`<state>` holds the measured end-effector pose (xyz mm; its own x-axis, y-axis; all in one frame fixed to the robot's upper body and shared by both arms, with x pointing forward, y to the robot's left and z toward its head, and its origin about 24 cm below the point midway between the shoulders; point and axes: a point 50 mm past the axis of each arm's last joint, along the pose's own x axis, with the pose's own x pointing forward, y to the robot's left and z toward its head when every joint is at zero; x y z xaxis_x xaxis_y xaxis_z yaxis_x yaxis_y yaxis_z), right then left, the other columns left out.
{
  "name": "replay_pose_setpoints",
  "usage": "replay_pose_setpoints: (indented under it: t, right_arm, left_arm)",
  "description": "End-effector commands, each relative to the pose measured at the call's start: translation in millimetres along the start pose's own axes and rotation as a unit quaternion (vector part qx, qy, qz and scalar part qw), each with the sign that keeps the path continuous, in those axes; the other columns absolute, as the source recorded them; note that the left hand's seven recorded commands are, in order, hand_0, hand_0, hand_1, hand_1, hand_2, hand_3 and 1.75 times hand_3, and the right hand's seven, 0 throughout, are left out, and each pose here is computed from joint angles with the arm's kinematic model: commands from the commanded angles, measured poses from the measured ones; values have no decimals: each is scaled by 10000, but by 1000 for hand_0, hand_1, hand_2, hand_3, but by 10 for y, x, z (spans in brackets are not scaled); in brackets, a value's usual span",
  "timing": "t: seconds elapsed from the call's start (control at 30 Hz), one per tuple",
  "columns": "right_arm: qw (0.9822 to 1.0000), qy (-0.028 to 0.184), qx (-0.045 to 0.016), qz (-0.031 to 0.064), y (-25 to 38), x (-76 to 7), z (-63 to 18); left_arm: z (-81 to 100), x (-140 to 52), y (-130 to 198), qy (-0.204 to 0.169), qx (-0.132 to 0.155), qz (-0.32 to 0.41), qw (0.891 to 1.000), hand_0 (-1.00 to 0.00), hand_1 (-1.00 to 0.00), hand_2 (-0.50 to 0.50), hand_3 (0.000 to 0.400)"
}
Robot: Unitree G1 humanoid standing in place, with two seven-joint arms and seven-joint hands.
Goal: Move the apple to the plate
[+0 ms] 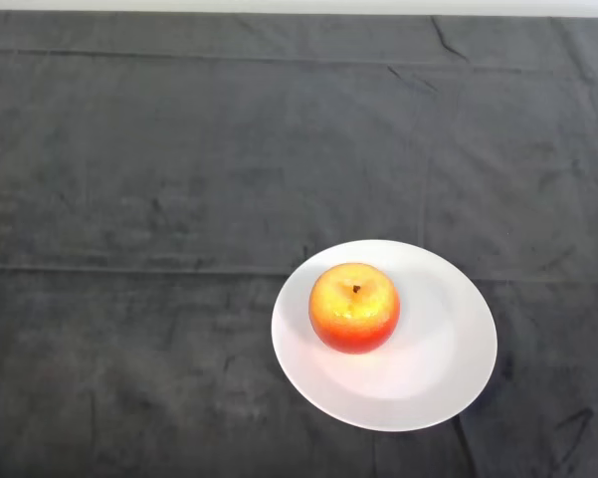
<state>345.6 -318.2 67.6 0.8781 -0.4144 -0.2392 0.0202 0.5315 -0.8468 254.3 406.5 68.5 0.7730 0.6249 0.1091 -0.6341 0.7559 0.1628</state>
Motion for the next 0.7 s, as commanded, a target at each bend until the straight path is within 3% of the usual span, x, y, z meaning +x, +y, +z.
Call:
replay_pose_setpoints:
  t: [0.03,0.7]
  right_arm:
    - [9999,156,22,46,16,-12,-108]
    - [9999,155,23,46,16,-12,-108]
  left_arm:
    - [64,28,227,-28,165,309,9994,0,0,0,0]
    - [88,34,180,-117,285,346,9989,0,0,0,0]
